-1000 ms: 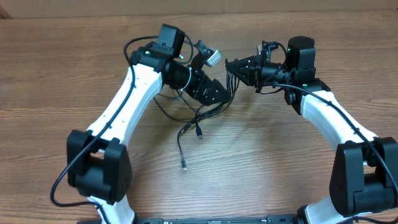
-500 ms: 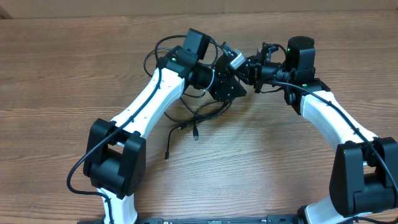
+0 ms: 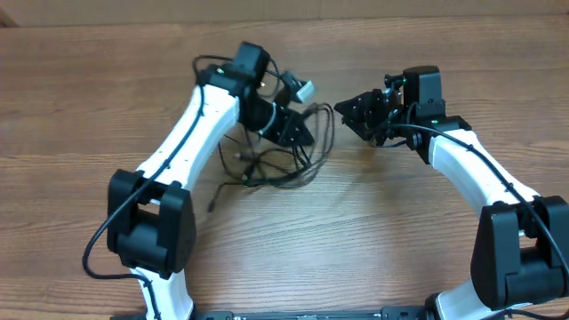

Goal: Untangle cables

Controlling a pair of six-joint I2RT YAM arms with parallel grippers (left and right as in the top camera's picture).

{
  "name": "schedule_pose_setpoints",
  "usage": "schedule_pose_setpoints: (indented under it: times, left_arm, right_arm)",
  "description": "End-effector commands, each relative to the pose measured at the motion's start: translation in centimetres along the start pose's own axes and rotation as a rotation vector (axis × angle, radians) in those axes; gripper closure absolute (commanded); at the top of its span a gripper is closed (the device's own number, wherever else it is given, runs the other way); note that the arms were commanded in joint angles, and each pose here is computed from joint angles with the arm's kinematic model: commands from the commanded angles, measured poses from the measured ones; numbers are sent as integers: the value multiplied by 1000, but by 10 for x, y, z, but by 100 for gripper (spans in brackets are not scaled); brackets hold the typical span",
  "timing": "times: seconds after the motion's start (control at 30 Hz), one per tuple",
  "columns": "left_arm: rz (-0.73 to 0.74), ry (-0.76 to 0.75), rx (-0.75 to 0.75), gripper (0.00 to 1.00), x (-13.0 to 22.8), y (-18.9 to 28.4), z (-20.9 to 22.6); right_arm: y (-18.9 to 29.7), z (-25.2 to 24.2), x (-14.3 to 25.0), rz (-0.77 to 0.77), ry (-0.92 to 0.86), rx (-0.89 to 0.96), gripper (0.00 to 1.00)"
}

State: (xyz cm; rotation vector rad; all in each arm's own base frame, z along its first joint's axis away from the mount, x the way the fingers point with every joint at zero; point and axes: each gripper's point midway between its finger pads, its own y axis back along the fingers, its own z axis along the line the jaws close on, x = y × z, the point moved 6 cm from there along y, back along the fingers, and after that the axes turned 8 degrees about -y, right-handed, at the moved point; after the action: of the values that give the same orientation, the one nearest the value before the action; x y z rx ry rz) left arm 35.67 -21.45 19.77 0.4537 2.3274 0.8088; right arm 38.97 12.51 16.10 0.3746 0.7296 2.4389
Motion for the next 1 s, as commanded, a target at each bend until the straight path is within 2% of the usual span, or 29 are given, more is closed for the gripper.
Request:
schedule_pose_setpoints:
  times: [0.0,0.1,0.23,0.43,0.53,0.67,0.73,0.83,0.97]
  left_arm:
    - [-154,-202,-41,96,-34,58,-44]
    - [-227,-292,-71,96,-50,85,-69]
    - [-331,-371,-109,96,-67,123,-107]
    - [-474,-484,-153,96,-87,174,-159]
    - [-504,-517,-218,96,-92,186,-165]
    - [-477,-429,-481,96,-92,194,-137]
    - [-435,-370,-578,96,-85,196,-124]
    - [-396,-317,-608,96,-78,194,-118]
    - [-392,-257,-520,96,-74,186,-123]
  right_arm:
    - [4,-1,-5,-46,154,37,57]
    - [4,-5,1,0,204,46,54]
    - [7,10,16,133,318,-90,54]
    - [33,52,37,387,463,-457,51]
    - [44,65,46,481,525,-565,50]
    - [55,77,51,550,571,-627,49]
    - [56,79,52,552,587,-636,41]
    - [56,79,51,543,585,-632,36]
    - [46,80,46,473,518,-582,33]
